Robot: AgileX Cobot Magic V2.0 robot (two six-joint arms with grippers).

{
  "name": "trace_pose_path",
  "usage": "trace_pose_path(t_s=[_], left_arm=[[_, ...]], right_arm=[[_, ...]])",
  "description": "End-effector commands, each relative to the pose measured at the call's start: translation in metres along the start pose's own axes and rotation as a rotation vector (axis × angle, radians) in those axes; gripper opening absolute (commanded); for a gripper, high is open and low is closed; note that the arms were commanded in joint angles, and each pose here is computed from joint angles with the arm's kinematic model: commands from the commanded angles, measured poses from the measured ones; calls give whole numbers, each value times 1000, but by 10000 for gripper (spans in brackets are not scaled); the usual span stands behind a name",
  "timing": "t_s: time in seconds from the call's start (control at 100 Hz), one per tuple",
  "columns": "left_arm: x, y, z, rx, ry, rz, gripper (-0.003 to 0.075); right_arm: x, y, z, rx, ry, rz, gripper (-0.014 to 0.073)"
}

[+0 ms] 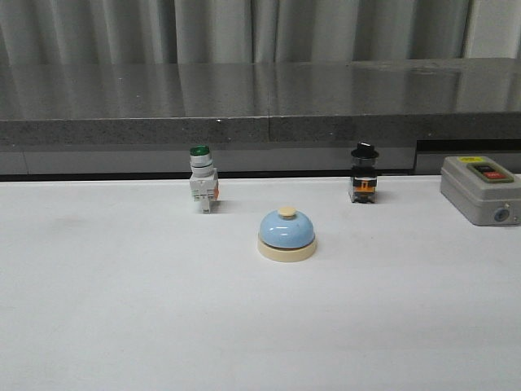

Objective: Place and press bell with both arms

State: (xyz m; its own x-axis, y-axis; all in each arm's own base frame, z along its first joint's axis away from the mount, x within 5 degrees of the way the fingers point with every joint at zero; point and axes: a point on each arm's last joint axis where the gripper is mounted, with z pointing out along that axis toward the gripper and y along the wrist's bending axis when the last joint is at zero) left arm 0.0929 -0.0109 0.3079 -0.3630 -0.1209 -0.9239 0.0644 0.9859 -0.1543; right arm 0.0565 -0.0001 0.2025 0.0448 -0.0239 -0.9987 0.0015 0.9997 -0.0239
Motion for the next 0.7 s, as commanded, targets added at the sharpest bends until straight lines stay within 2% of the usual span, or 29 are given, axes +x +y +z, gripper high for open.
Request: trace_pose_path(t_s=[0.0,0.41,0.57,0.69], left_arm=[[-4,-1,-9,15,-85,-29,-20],[36,4,-34,15,-223,9,-20],[57,9,-33,13,-354,16,-20],[71,14,-27,-26,-438,99,-20]], right_arm=[[-13,0,-2,7,-109,-2,-60],[-13,0,-2,7,-109,-2,-60],[-13,0,-2,7,-109,-2,-60],[-13,0,-2,7,-109,-2,-60]])
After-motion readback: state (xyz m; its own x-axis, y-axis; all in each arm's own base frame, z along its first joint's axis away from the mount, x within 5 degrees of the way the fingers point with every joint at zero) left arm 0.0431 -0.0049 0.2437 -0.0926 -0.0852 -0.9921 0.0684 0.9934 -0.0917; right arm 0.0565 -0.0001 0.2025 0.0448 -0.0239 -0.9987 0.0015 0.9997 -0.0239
